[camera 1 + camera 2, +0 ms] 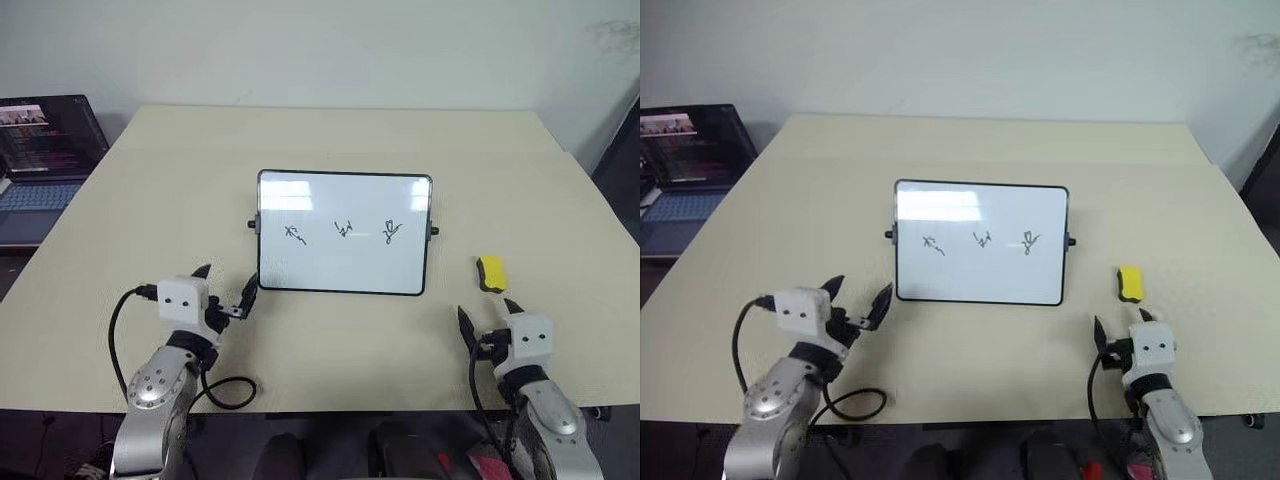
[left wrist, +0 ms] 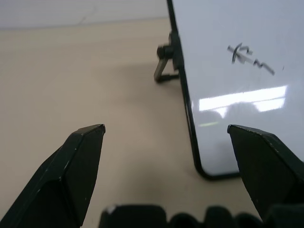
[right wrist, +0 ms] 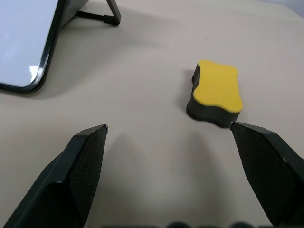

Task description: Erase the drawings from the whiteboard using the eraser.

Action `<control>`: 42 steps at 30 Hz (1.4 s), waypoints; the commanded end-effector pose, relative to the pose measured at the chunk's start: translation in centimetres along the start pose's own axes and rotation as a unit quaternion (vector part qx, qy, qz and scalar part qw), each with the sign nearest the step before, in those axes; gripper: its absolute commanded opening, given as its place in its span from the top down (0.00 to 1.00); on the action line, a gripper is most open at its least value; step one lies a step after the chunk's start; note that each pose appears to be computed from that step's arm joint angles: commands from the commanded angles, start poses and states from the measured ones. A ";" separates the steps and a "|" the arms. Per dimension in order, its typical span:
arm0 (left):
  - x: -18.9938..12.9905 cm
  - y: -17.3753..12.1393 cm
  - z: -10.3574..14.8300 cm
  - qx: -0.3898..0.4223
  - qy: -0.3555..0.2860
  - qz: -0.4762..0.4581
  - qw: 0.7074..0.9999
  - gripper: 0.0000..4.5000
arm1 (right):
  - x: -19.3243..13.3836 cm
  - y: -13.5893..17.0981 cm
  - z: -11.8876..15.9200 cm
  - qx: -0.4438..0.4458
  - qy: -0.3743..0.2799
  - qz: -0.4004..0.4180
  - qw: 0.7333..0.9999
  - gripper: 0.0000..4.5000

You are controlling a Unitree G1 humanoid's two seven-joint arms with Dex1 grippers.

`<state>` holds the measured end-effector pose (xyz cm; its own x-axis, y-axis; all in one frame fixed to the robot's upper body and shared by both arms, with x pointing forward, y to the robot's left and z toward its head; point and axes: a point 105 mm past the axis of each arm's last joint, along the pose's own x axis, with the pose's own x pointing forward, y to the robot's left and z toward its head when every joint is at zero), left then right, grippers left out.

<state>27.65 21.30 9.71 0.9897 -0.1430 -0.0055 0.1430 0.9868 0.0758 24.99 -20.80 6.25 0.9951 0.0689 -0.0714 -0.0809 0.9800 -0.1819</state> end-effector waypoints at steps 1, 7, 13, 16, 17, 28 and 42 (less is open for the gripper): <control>0.0 0.0 1.3 -0.003 -0.024 0.000 1.000 0.00 | 0.2 0.1 1.4 -0.003 -0.020 0.009 1.000 0.01; 0.2 1.0 2.0 0.013 -0.033 0.017 0.999 0.00 | 0.9 0.3 1.6 -0.037 -0.012 0.014 0.999 0.01; -0.4 1.4 2.8 0.065 -0.051 -0.028 0.996 0.00 | 0.7 2.0 3.1 -0.044 -0.043 0.051 0.997 0.01; -0.2 3.3 3.6 0.065 -0.067 -0.004 0.996 0.00 | 1.0 3.1 3.9 -0.038 -0.055 0.077 0.995 0.01; -0.2 4.1 4.1 0.069 -0.075 -0.007 0.995 0.00 | 1.3 3.8 4.2 -0.043 -0.062 0.087 0.993 0.01; 1.1 1.6 11.3 0.070 -0.071 -0.222 0.970 0.00 | 1.9 1.5 9.0 -0.058 -0.124 0.041 0.990 0.01; 0.9 -8.7 12.4 0.188 -0.003 -0.540 0.820 0.00 | 2.8 -5.3 7.7 0.023 -0.017 -0.054 0.998 0.01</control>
<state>27.45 12.54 20.96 0.3205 -0.9090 -0.2664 0.9276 0.2443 0.2825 28.72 -24.20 13.77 0.9993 -0.0185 -0.0313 0.0138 0.9898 -0.1420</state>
